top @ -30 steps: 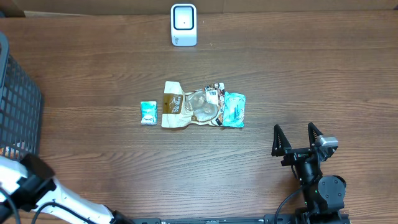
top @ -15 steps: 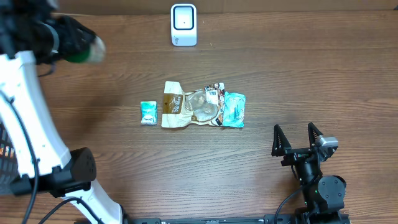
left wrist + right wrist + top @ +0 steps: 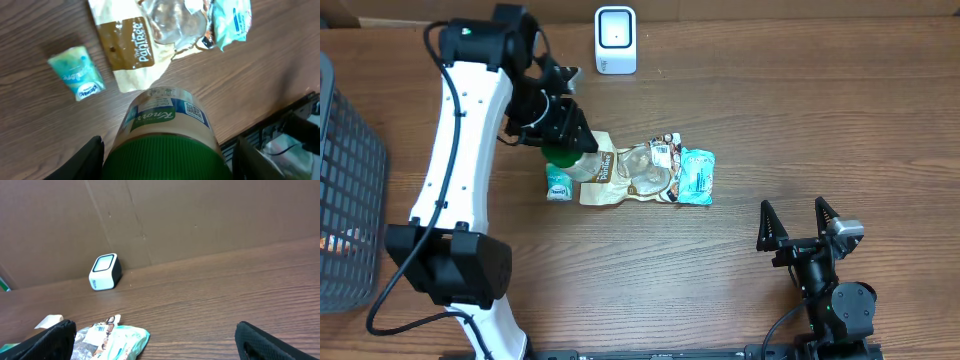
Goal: Scan the item barcode
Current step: 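Carry the Knorr jar out and set it upright left of the bag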
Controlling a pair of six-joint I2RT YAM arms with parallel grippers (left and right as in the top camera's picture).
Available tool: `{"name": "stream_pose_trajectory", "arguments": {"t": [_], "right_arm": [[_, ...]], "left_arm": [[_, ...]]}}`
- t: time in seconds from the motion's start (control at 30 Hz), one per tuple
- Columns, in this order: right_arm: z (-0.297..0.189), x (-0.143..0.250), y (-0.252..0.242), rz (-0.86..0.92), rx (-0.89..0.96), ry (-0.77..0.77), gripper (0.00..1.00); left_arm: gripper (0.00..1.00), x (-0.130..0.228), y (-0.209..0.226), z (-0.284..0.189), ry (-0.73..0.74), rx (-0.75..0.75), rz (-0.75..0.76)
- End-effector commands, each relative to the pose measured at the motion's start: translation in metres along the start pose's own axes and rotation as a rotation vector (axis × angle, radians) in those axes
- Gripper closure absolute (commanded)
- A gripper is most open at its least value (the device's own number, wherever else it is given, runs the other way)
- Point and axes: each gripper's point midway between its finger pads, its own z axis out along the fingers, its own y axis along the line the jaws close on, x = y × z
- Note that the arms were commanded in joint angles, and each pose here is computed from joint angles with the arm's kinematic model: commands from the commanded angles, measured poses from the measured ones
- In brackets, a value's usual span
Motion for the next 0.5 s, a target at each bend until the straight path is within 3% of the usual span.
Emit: {"name": "stream_pose_trajectory", "arguments": {"t": [0.0,0.17,0.3,0.37,0.47], "right_arm": [[0.0,0.002,-0.001,-0.001,0.003,-0.004,0.0],[0.0,0.002,-0.001,-0.001,0.003,-0.004,0.0],[0.0,0.002,-0.001,-0.001,0.003,-0.004,0.0],[0.0,0.002,-0.001,-0.001,0.003,-0.004,0.0],[0.0,0.002,-0.001,-0.001,0.003,-0.004,0.0]], "left_arm": [[0.81,0.0,-0.011,-0.004,-0.018,0.019,0.082],[0.82,-0.013,-0.008,-0.004,-0.068,0.004,0.156],[0.88,-0.036,0.01,-0.005,-0.143,-0.106,0.21],[0.88,-0.052,0.035,0.0,-0.183,-0.219,0.124],[0.88,-0.059,0.046,0.01,-0.2,-0.246,0.059]]}}
